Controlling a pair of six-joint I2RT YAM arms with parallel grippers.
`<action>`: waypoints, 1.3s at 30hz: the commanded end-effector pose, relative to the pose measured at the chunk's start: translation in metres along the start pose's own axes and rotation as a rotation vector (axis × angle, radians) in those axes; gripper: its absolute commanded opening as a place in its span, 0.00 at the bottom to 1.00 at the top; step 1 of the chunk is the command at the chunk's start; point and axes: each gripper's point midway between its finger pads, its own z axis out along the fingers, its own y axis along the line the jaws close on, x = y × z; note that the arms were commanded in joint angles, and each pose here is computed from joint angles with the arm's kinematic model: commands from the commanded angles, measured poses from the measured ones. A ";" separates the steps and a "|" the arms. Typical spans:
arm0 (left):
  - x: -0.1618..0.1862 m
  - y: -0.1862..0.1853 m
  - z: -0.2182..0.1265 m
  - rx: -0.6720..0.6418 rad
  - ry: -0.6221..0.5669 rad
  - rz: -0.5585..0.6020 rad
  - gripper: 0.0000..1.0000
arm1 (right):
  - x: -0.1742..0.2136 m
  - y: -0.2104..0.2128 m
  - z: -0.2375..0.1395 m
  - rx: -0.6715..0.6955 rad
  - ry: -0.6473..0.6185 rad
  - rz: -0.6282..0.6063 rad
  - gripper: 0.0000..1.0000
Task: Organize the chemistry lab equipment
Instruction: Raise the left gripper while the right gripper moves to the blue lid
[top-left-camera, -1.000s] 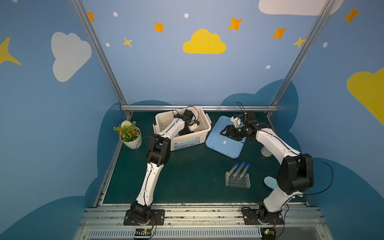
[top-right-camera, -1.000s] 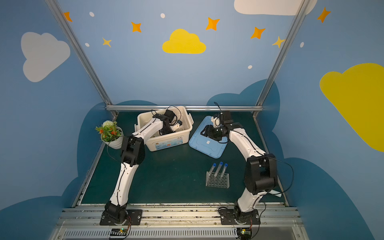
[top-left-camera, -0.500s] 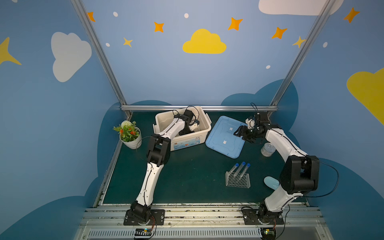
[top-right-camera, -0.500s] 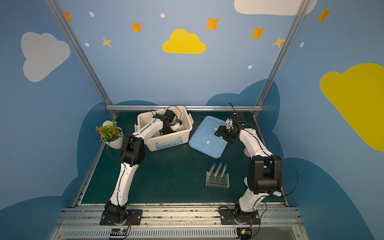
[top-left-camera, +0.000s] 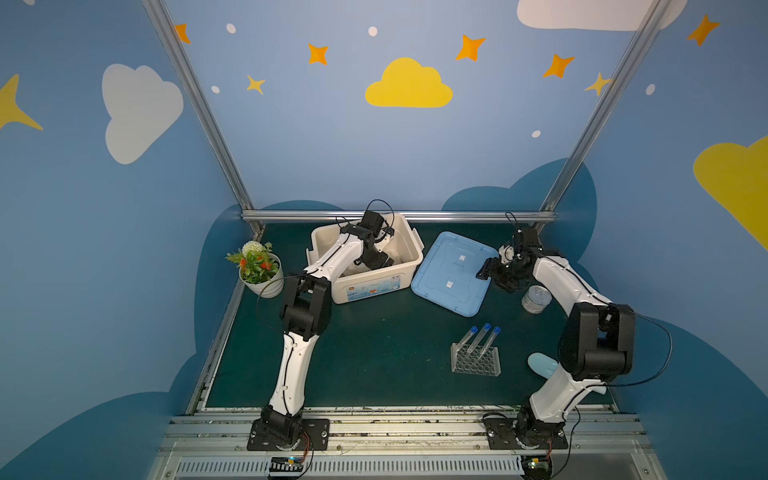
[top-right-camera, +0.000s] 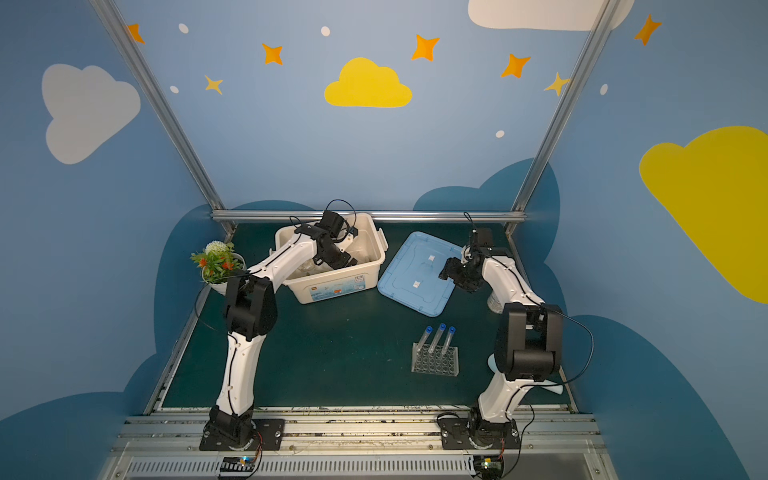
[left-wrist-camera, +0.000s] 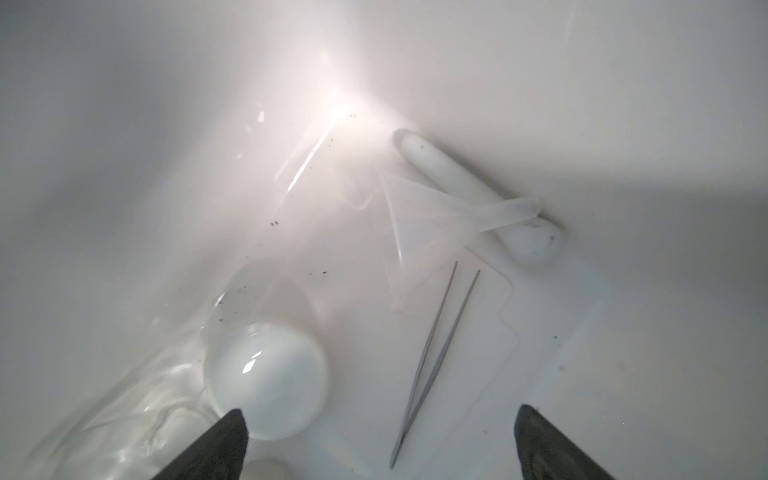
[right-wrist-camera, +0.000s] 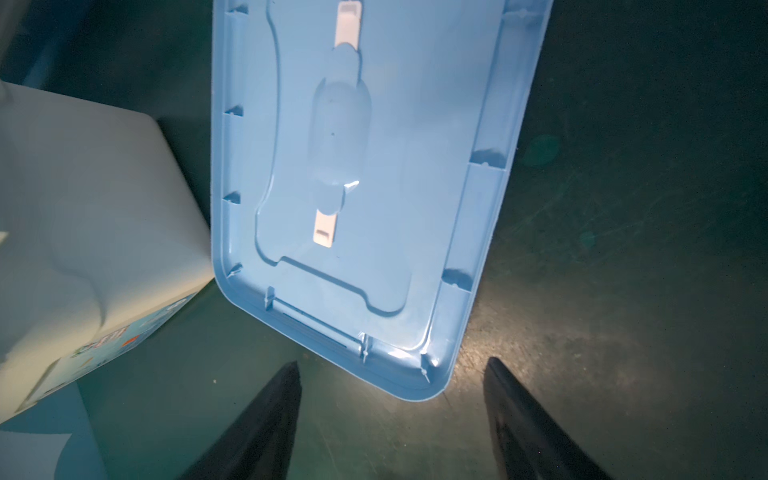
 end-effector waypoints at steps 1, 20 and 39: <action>-0.028 0.004 -0.041 -0.024 -0.140 -0.033 1.00 | 0.005 -0.017 0.007 0.062 0.039 0.025 0.68; -0.032 -0.037 -0.137 0.099 -0.486 -0.164 1.00 | 0.013 -0.049 0.047 0.157 0.146 0.097 0.56; -0.007 -0.077 -0.164 0.168 -0.528 -0.171 1.00 | -0.002 -0.053 0.072 0.328 0.190 0.053 0.39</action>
